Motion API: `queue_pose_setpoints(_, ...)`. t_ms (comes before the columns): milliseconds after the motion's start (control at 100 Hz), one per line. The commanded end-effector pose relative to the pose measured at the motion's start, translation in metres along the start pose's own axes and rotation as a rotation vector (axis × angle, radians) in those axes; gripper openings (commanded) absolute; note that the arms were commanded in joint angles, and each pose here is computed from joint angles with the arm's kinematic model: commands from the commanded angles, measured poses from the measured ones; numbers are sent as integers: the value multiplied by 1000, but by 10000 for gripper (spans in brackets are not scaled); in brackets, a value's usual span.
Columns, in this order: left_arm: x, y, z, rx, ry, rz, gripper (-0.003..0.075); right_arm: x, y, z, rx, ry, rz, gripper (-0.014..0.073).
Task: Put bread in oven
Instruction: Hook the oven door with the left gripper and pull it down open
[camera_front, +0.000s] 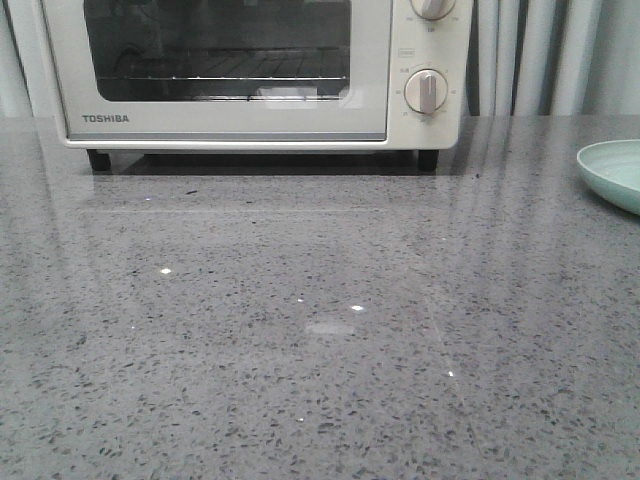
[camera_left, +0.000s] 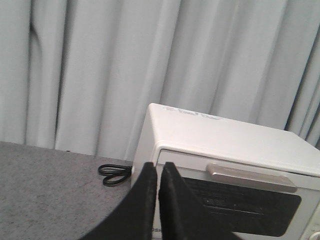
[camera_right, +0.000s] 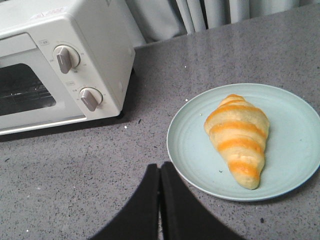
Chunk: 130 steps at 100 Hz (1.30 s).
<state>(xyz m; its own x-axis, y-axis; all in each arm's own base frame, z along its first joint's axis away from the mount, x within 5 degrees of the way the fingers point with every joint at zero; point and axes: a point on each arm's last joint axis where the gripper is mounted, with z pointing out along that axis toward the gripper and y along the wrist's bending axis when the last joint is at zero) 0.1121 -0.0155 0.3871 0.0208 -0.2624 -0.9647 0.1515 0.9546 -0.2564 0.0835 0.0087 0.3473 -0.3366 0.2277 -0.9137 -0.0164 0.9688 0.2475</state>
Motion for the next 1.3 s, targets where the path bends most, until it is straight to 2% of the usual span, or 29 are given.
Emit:
queue_pose_setpoints(0,-21,-11,12,71,-110,7,-21,-22,6,1,-12,-52,-18,-67)
queue_pose_setpoints(200,-18,-39,56,203,-23,63,-22,-31,8,5,-4,-21,-18,-67)
queue_pose_setpoints(320,-16,-57,84,257,-24,58,-22,-34,9,3,-6,-31,-18,-67)
queue_pose_setpoints(550,-6,-72,141,253,43,66,-21,-35,9,2,-7,-34,-18,-67)
queue_pose_setpoints(740,-3,-82,172,257,40,81,-21,-36,9,2,-8,-38,-18,-67)
queue_pose_setpoints(1290,40,-94,220,268,81,83,-21,-39,10,2,-17,-72,-18,-67)
